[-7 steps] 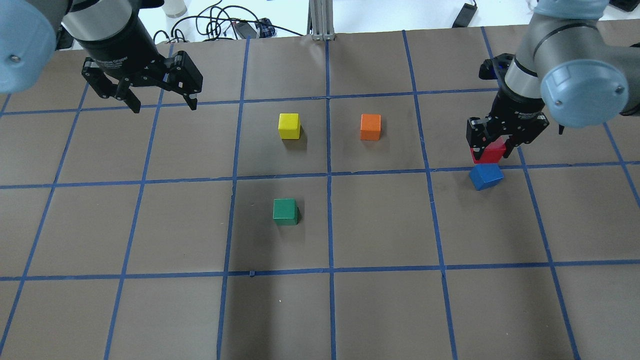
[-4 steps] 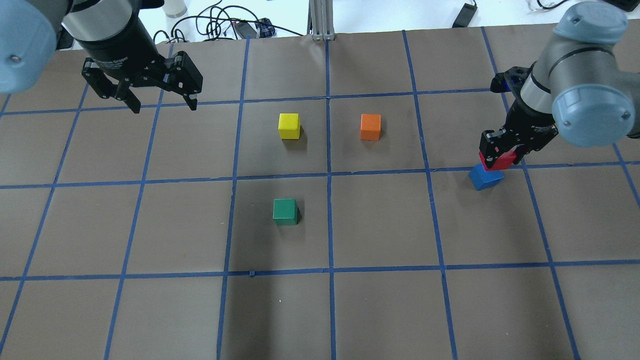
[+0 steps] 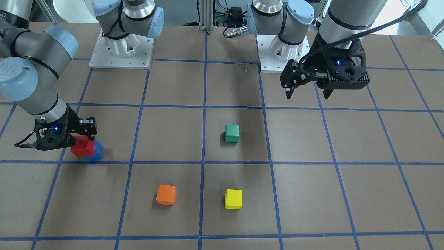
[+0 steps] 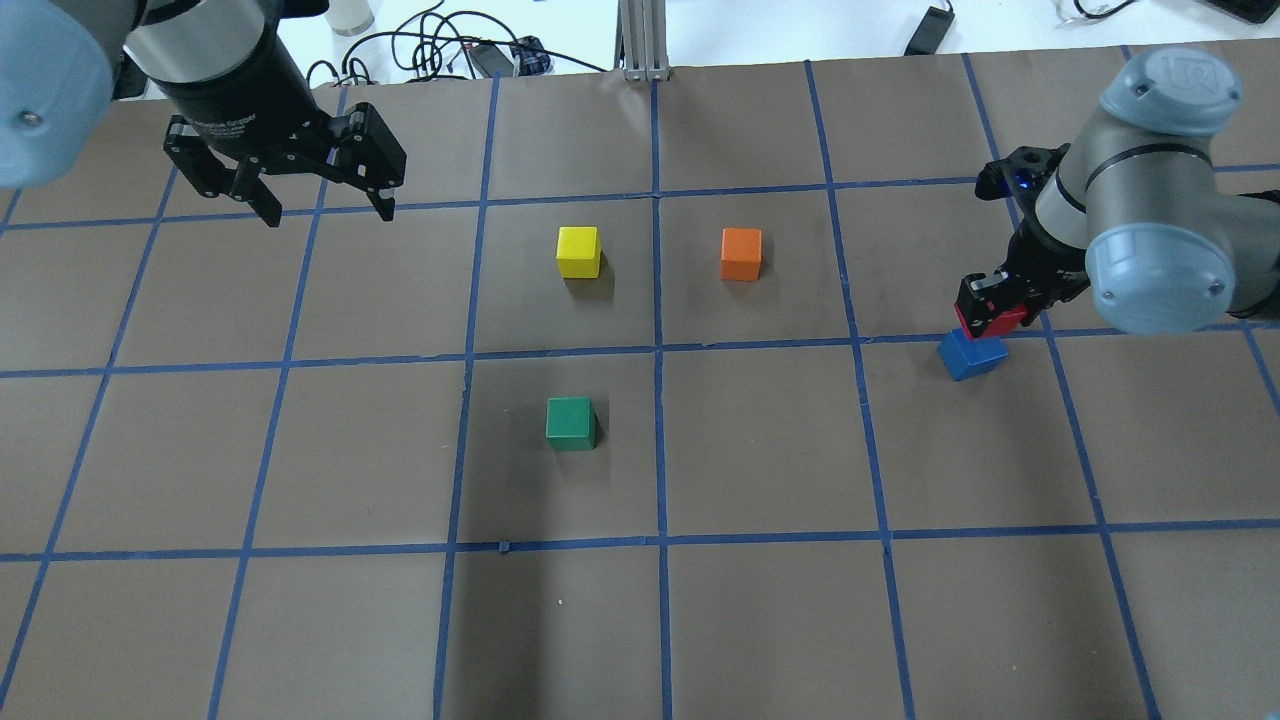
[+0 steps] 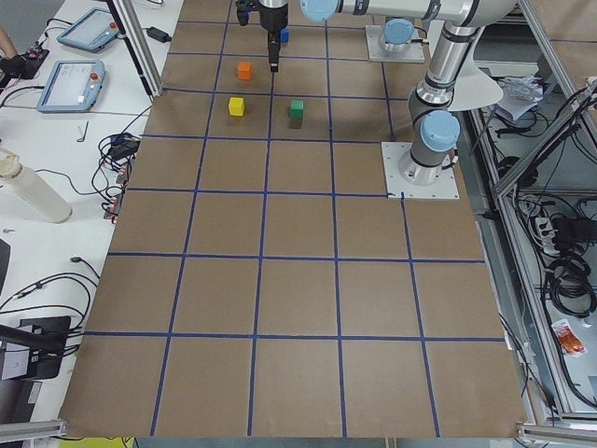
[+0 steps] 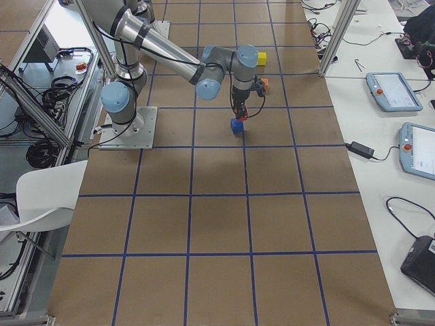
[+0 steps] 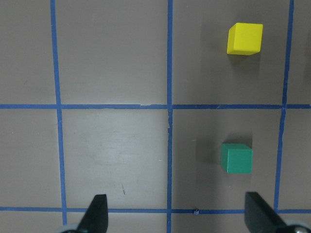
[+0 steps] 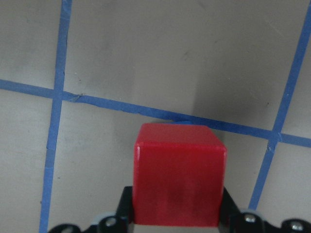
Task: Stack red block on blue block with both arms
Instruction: 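Carry the red cube with the right gripper over the blue cube and lower it, then open the right gripper to release the red cube onto the blue cube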
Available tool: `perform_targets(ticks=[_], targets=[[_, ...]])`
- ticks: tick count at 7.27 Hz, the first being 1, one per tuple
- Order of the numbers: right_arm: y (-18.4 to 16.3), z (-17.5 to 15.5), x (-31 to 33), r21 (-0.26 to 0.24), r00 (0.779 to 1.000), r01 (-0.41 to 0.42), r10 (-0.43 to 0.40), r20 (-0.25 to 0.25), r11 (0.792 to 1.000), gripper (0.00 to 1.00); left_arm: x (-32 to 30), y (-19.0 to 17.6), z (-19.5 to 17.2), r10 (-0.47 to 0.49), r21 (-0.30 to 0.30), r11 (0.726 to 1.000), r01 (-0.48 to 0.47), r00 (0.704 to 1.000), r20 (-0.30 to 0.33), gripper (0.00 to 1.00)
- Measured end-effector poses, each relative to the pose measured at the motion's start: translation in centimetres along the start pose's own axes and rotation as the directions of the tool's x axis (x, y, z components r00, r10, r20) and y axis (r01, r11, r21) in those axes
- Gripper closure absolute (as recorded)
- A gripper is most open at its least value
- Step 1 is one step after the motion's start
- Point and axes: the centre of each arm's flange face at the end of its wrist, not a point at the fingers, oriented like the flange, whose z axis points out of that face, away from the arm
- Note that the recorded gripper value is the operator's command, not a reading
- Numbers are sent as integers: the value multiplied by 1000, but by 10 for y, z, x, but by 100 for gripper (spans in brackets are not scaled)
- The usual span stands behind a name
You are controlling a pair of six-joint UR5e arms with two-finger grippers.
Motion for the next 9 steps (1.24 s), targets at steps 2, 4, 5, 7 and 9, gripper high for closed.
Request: perform_targets(ticks=[2,4,5,7,9], targets=[[-2,6,1,-5,1000,4,-4,2,1000,87,0,0,0,0,1,1000,0,1000,0,0],[-4,13,3,-9,1000,4,-4,-1,1000,66,0,0,0,-1,1,1000,1,1000,0,0],[-5,16,3,-15,1000,1,-1,-3,1000,56,0,0,0,-1,1,1000,1,1000,0,0],[-5,19,4,-21,1000,-8,8,-4,1000,8,-1,0,0,-1,2,1000,1,1000,0,0],[-4,20,3,-27,1000,-8,8,-3,1000,0,-1,0,0,-1,1,1000,1,1000,0,0]])
